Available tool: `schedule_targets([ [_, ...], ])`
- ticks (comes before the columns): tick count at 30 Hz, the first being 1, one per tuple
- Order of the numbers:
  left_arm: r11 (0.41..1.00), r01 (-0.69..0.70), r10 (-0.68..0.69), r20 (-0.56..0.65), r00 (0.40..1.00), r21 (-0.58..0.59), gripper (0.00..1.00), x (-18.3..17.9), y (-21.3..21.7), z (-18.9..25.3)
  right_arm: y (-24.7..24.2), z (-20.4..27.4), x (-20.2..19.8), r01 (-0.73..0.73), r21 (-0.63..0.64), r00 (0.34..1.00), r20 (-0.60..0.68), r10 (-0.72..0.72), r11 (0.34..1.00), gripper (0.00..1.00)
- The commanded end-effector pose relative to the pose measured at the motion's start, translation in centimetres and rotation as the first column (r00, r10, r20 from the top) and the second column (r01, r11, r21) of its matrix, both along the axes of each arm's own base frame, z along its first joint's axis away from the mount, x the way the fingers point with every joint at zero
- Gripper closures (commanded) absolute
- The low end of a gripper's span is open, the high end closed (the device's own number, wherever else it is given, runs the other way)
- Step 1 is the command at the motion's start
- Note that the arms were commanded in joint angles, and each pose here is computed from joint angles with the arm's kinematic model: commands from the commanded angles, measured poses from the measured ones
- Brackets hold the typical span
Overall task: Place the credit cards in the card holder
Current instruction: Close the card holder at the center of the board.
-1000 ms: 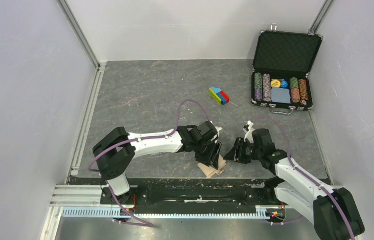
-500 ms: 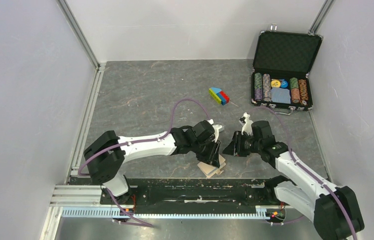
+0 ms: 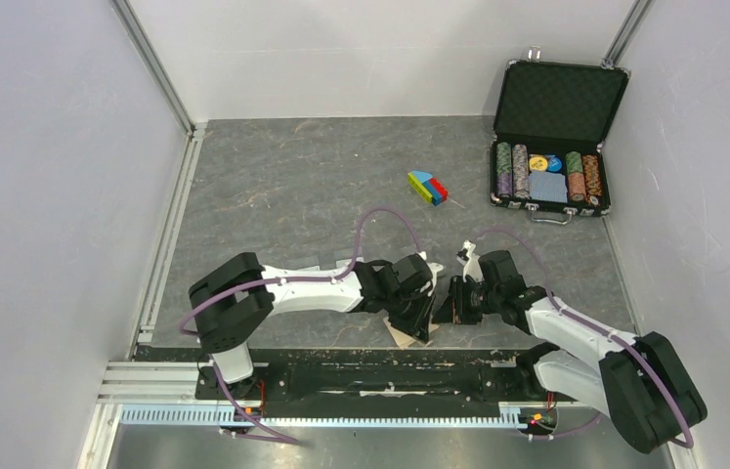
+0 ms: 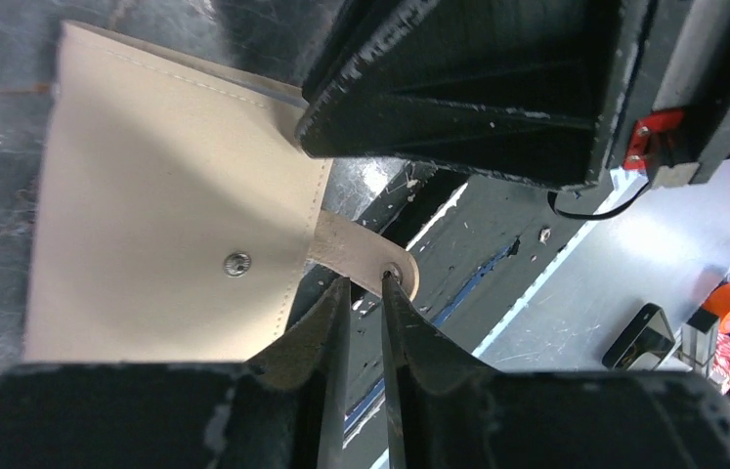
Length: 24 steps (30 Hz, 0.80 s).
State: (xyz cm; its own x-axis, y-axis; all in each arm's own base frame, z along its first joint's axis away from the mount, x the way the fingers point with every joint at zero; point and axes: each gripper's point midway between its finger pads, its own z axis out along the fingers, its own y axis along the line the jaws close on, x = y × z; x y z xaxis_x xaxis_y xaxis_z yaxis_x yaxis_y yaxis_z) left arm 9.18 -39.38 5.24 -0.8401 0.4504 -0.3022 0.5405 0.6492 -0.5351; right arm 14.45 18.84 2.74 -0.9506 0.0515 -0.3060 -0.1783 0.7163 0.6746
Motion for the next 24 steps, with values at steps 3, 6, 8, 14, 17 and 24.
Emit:
schedule_targets([
  [3,0.999,0.036,-0.035,0.069,0.997,-0.013,0.77,-0.1,-1.7,0.4,-0.3,-1.0,0.1,0.008,-0.036,1.000,0.000,-0.008,0.999,0.80],
  [6,0.999,0.052,-0.052,0.078,0.996,0.000,0.76,-0.3,-1.8,0.2,-0.4,-1.1,0.0,0.003,-0.040,1.000,-0.004,-0.003,0.999,0.80],
  [8,0.998,0.057,-0.057,0.088,0.995,0.002,0.71,-0.3,-1.9,0.4,-0.4,-1.1,0.0,0.001,-0.043,1.000,-0.005,-0.002,0.999,0.80],
  [14,0.999,0.030,-0.026,0.149,0.988,-0.027,0.65,0.4,-1.7,2.6,-0.4,-1.2,-0.1,-0.002,-0.047,1.000,-0.006,0.002,0.999,0.81],
  [17,0.998,0.037,-0.028,0.173,0.984,-0.045,0.63,0.4,-1.7,3.5,-0.5,-1.4,-0.2,-0.005,-0.053,1.000,-0.012,0.004,0.999,0.81],
  [24,0.995,0.091,-0.094,0.201,0.975,0.028,0.60,-1.0,-1.6,2.4,-0.6,-1.4,-0.2,-0.005,-0.054,1.000,-0.012,0.005,0.999,0.81],
])
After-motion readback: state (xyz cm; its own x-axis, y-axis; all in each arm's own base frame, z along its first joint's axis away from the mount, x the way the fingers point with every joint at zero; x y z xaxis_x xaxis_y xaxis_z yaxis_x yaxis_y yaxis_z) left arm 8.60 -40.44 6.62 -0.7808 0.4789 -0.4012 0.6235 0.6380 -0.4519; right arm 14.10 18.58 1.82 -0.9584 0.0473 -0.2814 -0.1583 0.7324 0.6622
